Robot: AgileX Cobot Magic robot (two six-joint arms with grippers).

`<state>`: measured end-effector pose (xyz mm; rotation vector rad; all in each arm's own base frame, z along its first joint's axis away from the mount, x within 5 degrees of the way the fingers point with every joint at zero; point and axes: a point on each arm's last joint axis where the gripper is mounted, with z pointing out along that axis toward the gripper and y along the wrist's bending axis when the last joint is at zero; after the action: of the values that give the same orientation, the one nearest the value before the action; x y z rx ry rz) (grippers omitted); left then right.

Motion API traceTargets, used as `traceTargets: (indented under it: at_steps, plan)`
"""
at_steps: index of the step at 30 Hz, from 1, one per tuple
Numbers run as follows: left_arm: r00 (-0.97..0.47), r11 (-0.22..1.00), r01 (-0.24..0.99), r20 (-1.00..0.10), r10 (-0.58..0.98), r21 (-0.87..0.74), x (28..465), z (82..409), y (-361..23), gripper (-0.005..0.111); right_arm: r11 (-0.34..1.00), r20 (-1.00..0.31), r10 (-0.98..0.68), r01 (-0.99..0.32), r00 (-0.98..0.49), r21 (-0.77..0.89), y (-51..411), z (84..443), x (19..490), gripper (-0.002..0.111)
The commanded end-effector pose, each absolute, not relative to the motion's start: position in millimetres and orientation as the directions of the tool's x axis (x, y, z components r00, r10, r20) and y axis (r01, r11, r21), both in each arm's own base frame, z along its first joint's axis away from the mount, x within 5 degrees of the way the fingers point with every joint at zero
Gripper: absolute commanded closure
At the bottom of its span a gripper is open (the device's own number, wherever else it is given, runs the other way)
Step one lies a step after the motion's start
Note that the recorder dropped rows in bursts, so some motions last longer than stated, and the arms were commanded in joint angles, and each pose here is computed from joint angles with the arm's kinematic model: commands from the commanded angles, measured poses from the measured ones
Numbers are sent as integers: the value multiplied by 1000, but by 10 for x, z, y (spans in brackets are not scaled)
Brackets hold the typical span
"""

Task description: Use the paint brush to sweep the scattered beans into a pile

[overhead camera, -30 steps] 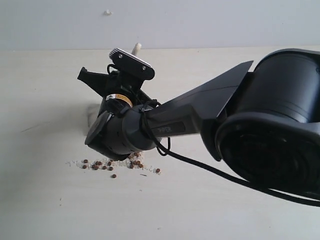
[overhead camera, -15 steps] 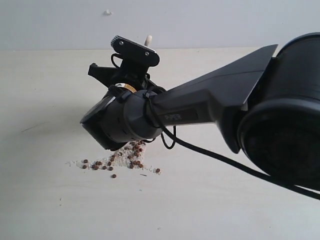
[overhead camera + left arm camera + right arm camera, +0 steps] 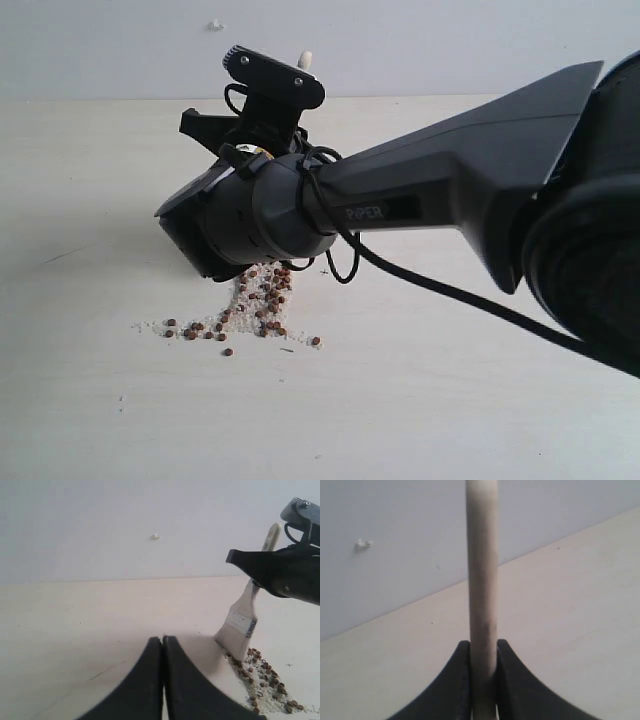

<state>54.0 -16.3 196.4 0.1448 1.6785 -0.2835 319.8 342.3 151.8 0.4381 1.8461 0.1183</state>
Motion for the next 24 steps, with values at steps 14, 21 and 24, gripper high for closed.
traceTargets:
  at_steps: [14, 21, 24]
  plan:
    - [-123, 958, 264, -989, -76, -107, 536, 1964, -165, 106, 890, -966, -252, -380, 54, -253, 3693, 2229, 3323, 108]
    - [-123, 958, 264, -989, -76, -107, 536, 1964, -165, 106, 582, -835, -525, -645, 166, -495, 3538, 2109, 3577, 108]
    - [-123, 958, 264, -989, -76, -107, 536, 1964, -165, 106, 490, -779, -590, -673, 212, -554, 3404, 2015, 3708, 108]
